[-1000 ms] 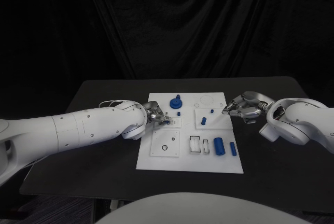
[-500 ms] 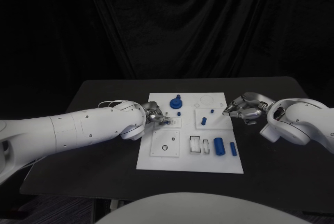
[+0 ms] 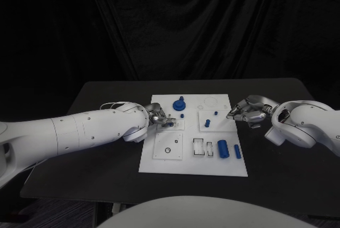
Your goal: Assemble the parts on the task board
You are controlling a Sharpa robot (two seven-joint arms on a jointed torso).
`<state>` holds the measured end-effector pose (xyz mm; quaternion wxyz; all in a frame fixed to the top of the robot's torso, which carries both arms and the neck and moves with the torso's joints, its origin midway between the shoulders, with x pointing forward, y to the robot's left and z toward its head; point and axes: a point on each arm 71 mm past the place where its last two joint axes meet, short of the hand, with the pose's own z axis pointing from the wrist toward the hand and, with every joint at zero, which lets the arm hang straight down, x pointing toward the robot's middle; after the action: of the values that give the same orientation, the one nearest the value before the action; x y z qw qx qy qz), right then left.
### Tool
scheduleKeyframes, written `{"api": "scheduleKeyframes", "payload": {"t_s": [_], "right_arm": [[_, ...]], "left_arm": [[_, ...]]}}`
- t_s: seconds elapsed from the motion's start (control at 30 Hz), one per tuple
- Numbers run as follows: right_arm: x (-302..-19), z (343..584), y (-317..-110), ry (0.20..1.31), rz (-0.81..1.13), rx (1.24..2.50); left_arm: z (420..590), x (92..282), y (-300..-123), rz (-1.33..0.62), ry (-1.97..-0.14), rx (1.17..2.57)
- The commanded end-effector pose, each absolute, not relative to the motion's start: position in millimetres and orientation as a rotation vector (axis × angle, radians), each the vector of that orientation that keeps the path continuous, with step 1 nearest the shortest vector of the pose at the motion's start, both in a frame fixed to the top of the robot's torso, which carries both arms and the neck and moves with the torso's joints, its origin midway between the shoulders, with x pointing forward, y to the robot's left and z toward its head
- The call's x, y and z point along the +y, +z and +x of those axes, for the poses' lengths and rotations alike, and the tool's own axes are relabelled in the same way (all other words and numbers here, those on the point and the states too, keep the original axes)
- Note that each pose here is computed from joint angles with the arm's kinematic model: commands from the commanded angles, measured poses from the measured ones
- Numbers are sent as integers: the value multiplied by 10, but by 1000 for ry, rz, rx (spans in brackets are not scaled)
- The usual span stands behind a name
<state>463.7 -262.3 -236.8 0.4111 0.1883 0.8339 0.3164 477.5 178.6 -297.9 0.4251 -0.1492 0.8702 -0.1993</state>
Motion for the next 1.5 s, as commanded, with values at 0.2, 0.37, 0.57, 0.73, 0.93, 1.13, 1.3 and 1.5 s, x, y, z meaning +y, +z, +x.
{"api": "scheduleKeyframes", "payload": {"t_s": [0.2, 0.37, 0.57, 0.73, 0.93, 1.13, 1.3, 1.5], "right_arm": [[-2624, 4621, -2405, 774, 474, 2139], [-2625, 4618, -2409, 772, 474, 2145], [-2626, 4616, -2413, 769, 474, 2150], [-2628, 4614, -2415, 767, 474, 2155], [-2632, 4612, -2419, 764, 474, 2159], [-2635, 4609, -2424, 756, 465, 2165], [-2637, 4606, -2428, 753, 463, 2169], [-2639, 4605, -2432, 750, 463, 2172]], "left_arm": [[4736, 1753, -3047, -348, -511, 2211], [4735, 1750, -3052, -345, -512, 2215], [4735, 1757, -3061, -342, -507, 2225], [4735, 1772, -3065, -344, -503, 2228], [4735, 1787, -3067, -345, -502, 2226], [4742, 1788, -3058, -345, -517, 2210], [4738, 1784, -3050, -343, -531, 2200], [4728, 1782, -3032, -340, -557, 2179]]}}
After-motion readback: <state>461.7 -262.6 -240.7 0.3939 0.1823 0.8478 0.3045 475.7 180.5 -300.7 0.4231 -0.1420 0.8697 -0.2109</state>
